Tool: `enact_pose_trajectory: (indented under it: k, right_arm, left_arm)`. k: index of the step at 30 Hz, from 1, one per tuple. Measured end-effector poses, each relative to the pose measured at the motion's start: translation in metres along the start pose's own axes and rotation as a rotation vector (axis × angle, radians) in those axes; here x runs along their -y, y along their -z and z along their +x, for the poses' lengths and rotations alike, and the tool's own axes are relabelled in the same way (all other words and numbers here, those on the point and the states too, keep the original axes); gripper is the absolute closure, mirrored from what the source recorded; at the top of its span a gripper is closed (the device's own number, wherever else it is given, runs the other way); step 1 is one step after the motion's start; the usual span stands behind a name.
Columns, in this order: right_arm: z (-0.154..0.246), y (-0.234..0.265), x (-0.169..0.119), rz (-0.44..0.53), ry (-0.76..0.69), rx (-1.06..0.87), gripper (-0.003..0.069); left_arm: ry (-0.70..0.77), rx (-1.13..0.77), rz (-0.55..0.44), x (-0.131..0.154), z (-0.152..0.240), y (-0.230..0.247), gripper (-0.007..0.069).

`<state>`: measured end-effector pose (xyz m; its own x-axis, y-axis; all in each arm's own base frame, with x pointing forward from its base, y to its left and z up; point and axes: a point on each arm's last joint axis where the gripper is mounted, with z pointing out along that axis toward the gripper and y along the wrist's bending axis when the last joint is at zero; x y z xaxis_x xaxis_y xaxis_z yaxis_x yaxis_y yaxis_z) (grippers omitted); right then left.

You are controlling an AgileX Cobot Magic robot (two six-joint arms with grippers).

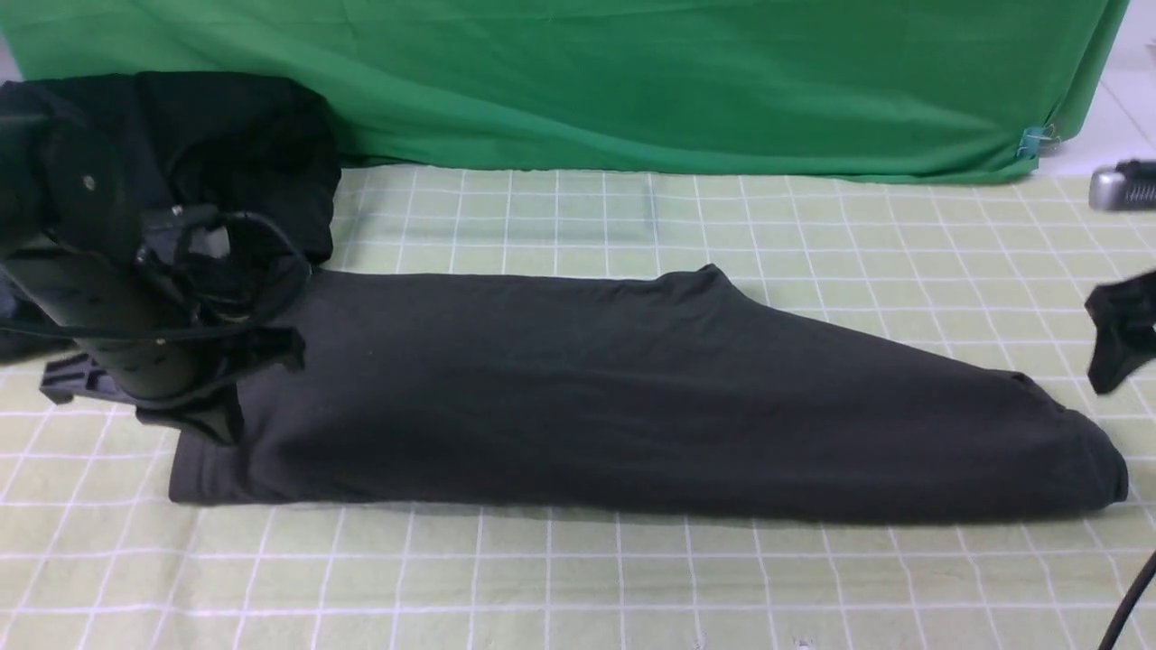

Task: Fold a long-sleeved shirt over a green coffee tablecloth.
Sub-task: 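Pull the folded dark garment lengthwise by its ends to straighten it flat on the table, then fold the right end of the dark garment over onto its left end with the right gripper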

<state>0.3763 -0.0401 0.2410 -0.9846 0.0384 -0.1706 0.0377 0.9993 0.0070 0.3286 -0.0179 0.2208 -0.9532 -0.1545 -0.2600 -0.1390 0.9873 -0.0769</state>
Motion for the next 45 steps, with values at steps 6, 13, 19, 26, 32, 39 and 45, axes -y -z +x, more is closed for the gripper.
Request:
enact_pose_trajectory:
  k: [6, 13, 19, 26, 32, 39, 45]
  right_arm:
    - [-0.011, -0.049, -0.001, -0.030, -0.027, -0.044, 0.0071]
    - [-0.011, -0.089, -0.003, -0.070, -0.017, -0.123, 0.0170]
    - [-0.011, -0.086, -0.005, -0.089, 0.007, -0.122, 0.0588]
    - [-0.010, -0.046, 0.032, 0.023, -0.077, -0.083, 0.0614]
    - [-0.019, -0.004, 0.043, 0.048, -0.124, -0.046, 0.0615]
    - [-0.025, 0.050, -0.018, -0.080, -0.052, 0.100, 0.0615]
    - [-0.019, 0.084, -0.104, -0.233, 0.086, 0.171, 0.0615]
  left_arm:
    - [-0.007, -0.020, 0.039, 0.004, 0.002, 0.001, 0.0628]
    - [-0.017, -0.020, 0.042, 0.004, 0.002, 0.001, 0.0628]
    - [-0.023, -0.029, 0.040, 0.004, 0.003, 0.001, 0.0628]
    - [-0.042, -0.034, 0.026, 0.002, 0.004, 0.005, 0.0628]
    - [-0.044, 0.032, 0.037, 0.003, 0.004, 0.023, 0.0628]
    - [-0.048, 0.032, 0.037, 0.002, 0.006, 0.028, 0.0628]
    - [-0.044, 0.030, 0.043, 0.003, 0.006, 0.028, 0.0628]
